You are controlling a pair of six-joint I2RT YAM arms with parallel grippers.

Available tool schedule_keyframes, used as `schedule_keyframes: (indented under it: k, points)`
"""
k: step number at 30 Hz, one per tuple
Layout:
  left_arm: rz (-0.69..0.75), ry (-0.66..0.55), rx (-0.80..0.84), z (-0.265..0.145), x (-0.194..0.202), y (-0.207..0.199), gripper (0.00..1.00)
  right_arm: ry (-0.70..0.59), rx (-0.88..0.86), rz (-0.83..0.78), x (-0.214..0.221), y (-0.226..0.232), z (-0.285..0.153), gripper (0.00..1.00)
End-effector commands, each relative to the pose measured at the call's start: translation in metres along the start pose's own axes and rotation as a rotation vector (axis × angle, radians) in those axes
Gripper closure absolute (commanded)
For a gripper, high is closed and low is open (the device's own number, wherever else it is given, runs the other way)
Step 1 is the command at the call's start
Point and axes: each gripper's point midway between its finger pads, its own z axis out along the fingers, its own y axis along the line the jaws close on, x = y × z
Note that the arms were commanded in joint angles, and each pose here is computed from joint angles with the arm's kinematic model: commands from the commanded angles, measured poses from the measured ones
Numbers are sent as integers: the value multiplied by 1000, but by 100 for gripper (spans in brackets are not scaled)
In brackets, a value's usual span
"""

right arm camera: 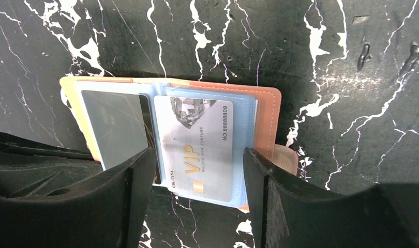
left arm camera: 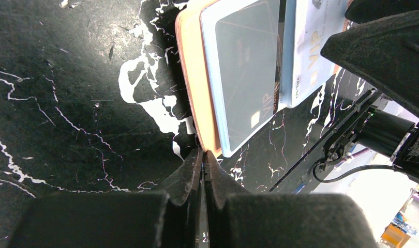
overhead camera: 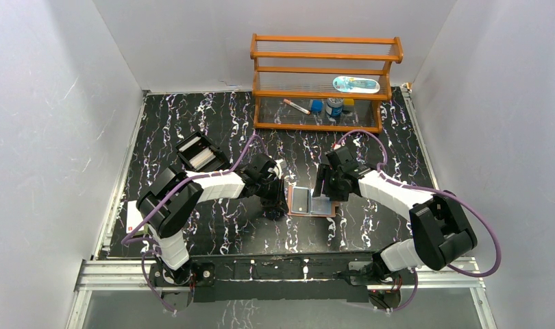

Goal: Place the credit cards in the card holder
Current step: Insert the credit card into the card holder.

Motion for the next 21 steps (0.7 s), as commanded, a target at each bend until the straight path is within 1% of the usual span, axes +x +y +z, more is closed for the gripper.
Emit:
schedule_keyframes:
  k: [1,11,21]
  points:
    - [12,-3,-30,-8,0,0,100,-21,27,-10,-6,-5,-1,29]
    - [9,-1,-32,-7,2,1,100,6,-51,-6,1,6,5,30]
    - [8,2,-37,-7,4,1,100,6,-218,26,2,34,-1,32]
